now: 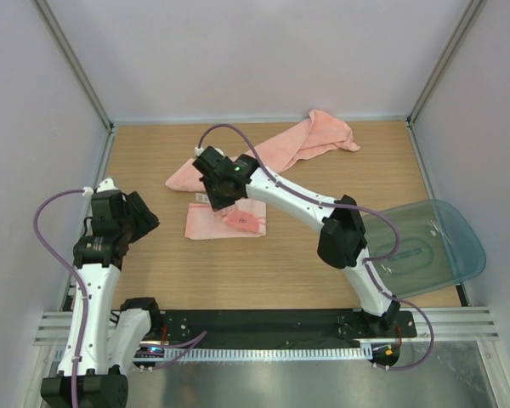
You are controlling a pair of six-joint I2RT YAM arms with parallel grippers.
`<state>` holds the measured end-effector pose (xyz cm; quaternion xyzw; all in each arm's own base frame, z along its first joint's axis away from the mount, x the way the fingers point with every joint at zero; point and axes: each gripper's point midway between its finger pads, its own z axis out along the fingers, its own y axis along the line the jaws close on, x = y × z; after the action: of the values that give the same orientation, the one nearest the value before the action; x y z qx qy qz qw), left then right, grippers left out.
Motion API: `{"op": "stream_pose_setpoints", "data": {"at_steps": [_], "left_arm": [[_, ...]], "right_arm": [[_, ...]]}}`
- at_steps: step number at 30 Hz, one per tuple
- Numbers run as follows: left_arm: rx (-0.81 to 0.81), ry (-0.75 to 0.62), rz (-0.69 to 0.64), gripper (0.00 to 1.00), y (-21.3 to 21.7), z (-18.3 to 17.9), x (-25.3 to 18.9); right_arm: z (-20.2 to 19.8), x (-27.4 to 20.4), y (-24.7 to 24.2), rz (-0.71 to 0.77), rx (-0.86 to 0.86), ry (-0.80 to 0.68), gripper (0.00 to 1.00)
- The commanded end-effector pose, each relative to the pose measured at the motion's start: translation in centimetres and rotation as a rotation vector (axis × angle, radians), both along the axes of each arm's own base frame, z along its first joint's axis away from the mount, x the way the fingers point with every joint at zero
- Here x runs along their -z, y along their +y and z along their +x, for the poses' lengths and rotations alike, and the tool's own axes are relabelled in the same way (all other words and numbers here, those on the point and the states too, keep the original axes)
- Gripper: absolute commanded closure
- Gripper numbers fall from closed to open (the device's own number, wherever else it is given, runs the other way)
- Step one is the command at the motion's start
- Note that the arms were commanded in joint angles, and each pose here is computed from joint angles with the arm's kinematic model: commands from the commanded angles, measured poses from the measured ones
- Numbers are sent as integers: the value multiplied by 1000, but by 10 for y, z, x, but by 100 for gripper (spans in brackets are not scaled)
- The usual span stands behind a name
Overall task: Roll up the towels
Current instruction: Fold the towel
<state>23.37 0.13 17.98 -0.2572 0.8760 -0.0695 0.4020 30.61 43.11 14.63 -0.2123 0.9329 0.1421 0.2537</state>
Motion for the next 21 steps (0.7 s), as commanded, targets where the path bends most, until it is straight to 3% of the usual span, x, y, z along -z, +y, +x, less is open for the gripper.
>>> {"op": "stream_pose_setpoints", "data": {"at_steps": [1, 12, 14, 15, 18, 19, 21], "left_arm": [[12, -46, 11, 38, 0, 4, -12], [6, -41, 14, 38, 1, 4, -11], [5, -39, 16, 38, 1, 4, -10], [3, -38, 15, 38, 1, 4, -10], [-2, -33, 16, 38, 2, 4, -9], [-3, -33, 17, 38, 2, 4, -9], [-4, -29, 17, 38, 2, 4, -8]], "right_arm": [[-7, -10, 23, 60, -34, -15, 99], [-33, 38, 60, 64, -130, 44, 99], [-36, 48, 65, 61, -140, 51, 94], [-36, 52, 66, 60, -143, 54, 91], [-35, 64, 69, 52, -150, 62, 64], [-35, 66, 70, 52, -154, 60, 51], [-33, 64, 74, 63, -161, 45, 44]]}}
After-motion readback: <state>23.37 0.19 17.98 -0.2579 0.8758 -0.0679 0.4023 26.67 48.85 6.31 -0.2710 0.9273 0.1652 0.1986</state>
